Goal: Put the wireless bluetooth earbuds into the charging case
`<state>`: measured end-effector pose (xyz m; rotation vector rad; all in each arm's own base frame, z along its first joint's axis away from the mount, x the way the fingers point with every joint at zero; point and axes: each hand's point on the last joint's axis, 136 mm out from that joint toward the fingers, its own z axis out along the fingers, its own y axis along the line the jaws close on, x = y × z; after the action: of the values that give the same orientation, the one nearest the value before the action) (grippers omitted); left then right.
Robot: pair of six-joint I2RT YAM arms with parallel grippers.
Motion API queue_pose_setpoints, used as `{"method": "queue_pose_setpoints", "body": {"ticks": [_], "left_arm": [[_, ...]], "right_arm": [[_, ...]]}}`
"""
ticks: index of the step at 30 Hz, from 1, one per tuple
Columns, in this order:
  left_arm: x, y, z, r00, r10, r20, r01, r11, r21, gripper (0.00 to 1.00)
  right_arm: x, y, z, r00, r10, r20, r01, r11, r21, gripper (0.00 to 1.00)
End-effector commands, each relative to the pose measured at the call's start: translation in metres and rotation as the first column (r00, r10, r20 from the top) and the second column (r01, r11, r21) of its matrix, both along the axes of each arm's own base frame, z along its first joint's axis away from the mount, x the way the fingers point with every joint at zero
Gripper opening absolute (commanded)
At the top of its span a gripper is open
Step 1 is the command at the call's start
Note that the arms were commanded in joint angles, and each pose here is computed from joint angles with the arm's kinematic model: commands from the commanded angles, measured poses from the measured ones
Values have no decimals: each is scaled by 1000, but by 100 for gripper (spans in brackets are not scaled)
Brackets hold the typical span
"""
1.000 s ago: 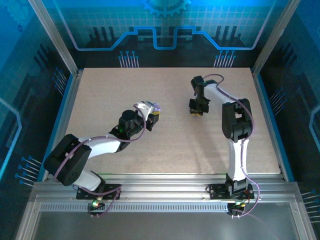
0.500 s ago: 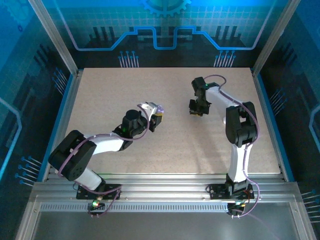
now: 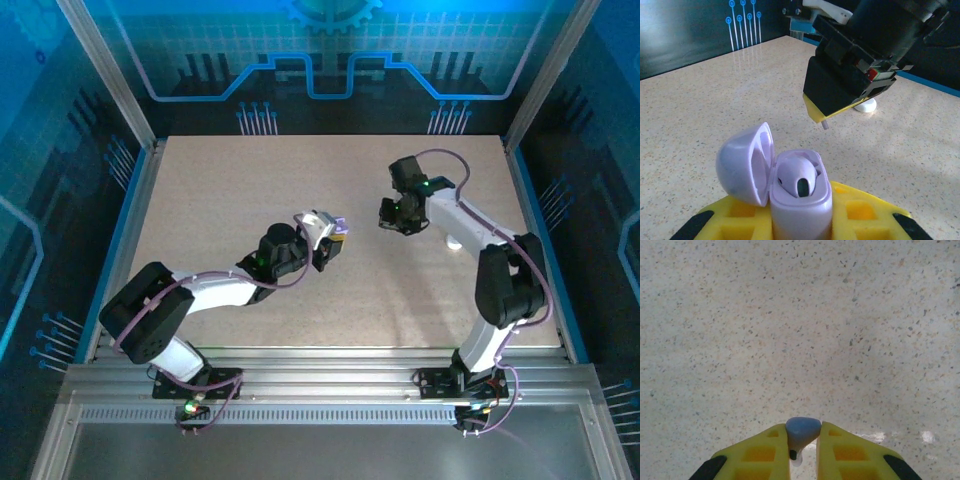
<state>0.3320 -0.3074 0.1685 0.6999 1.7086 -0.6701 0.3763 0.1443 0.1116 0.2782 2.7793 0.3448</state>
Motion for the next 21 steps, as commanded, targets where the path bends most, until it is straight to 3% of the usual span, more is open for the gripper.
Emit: {"method": "queue_pose_setpoints", "body": {"ticks": [1,21], "left_arm": [[1,-5,23,999,-2,49,3,1000,-11,17],[-10,-10,28,999,-23,40,23,1000,3,17]], "right_arm": [[-2,9,12,999,-6,52,3,999,48,16],[-22,30,50,968,50,244,-85,987,134,16]]}}
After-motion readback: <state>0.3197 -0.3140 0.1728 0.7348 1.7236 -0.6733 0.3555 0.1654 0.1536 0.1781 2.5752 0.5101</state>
